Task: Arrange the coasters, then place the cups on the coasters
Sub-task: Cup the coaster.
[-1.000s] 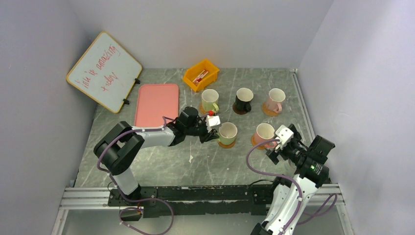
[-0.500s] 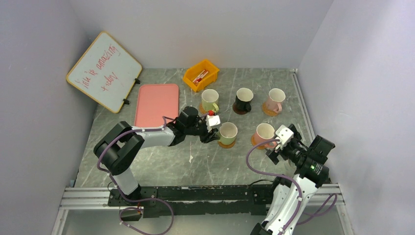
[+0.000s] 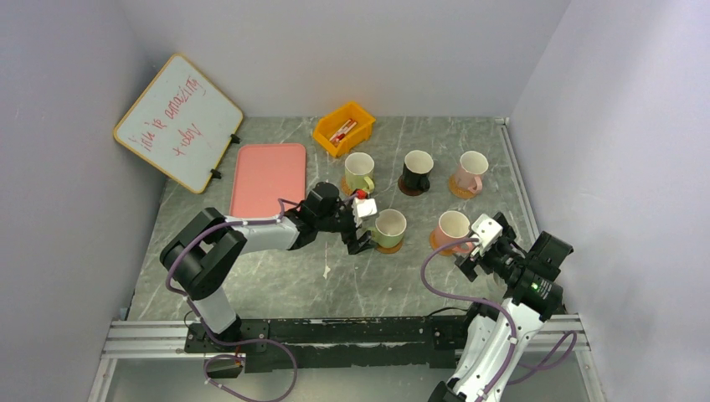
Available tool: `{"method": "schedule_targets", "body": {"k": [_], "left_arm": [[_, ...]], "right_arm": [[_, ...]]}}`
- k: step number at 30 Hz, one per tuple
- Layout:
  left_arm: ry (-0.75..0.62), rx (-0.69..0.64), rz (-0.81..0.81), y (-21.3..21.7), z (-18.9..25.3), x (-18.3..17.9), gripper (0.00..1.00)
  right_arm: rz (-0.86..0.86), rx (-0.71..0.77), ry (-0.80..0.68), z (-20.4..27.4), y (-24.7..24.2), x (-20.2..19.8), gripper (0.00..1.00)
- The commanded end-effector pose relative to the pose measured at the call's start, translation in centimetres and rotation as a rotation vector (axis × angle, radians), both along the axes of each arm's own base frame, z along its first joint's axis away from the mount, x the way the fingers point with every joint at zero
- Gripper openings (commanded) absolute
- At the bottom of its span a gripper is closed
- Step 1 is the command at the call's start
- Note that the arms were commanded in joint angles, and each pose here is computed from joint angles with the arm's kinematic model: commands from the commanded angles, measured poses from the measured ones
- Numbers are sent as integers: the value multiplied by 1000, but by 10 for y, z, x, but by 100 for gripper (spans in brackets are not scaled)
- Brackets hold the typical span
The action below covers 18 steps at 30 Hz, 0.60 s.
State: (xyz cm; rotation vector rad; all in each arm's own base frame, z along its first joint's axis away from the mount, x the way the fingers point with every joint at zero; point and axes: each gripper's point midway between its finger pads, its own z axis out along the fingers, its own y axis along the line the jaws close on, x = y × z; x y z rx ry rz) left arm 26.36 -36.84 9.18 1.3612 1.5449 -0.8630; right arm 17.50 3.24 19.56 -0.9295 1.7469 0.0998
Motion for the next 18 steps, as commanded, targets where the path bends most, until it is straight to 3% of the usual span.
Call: {"method": "schedule_targets", "body": {"k": [1, 18], "left_arm": [[-80, -53, -45, -8, 37, 0, 97], [-255, -121, 18, 8, 102, 4, 97]], "right_arm": [[36, 2, -35, 5, 6, 0, 100], [39, 2, -35, 6, 6, -1, 100]]}}
